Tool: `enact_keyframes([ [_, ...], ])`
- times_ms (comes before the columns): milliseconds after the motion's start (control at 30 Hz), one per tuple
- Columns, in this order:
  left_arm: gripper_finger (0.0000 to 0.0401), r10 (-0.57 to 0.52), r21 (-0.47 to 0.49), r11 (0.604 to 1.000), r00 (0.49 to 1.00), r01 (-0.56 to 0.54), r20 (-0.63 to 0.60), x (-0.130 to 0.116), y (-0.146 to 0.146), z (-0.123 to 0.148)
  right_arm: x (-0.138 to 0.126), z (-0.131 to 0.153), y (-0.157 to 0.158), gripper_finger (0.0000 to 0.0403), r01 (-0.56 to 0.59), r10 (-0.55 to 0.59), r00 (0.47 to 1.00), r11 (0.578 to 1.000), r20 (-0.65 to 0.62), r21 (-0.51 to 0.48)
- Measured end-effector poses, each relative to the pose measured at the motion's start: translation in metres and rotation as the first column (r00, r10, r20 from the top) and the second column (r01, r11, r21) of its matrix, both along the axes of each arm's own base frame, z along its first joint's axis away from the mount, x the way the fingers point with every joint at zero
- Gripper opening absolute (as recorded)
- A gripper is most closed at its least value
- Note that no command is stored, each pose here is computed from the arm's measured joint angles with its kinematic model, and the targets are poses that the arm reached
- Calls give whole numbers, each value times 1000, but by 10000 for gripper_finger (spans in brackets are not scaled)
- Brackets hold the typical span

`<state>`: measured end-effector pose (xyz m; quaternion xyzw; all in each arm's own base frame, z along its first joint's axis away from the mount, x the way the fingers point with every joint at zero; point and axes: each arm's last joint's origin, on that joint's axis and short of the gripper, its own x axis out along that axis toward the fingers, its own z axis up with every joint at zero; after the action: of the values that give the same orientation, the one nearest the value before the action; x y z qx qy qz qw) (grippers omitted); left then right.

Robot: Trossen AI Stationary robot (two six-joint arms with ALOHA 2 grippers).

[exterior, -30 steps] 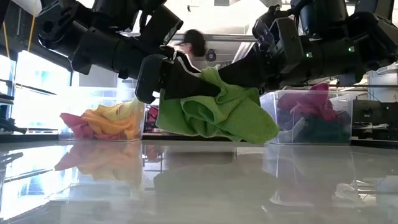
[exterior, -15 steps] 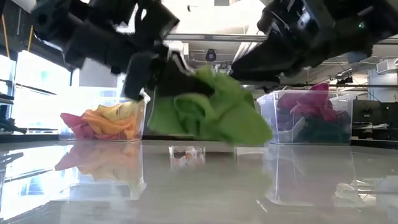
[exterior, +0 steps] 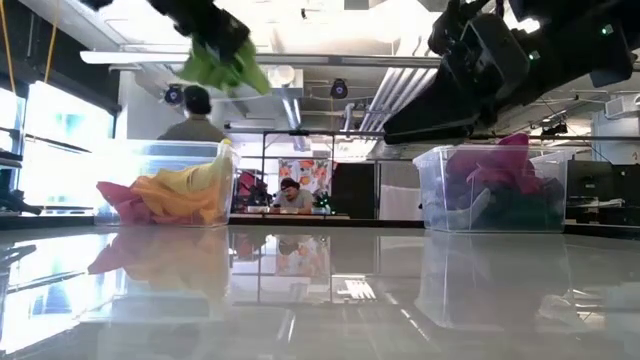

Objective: Sort towels by color in basket
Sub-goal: Put the green microfiber towel into the left transparent bin

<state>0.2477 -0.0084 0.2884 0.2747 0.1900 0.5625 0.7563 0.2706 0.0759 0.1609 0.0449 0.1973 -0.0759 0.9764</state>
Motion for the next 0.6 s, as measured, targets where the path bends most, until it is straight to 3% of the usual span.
enact_keyframes([
  [167,46,229,-22,973,964,-228,135,-47,47,50,2,-7,1,160,0,0,1000,1000,-13,-4],
  [267,46,372,-33,928,920,-371,126,-66,67,70,4,-9,1,160,0,-1,1000,1000,-11,-3],
  [367,46,445,-26,895,892,-445,81,-74,79,82,4,-10,1,160,1,-1,1000,1000,-13,-4],
  [533,46,420,-14,908,908,-420,-7,-72,103,79,4,-9,1,160,2,-2,1000,1000,-5,-2],
  [600,46,332,-87,938,942,-334,-41,-72,112,71,4,-9,1,160,5,-5,1000,1000,-4,6],
])
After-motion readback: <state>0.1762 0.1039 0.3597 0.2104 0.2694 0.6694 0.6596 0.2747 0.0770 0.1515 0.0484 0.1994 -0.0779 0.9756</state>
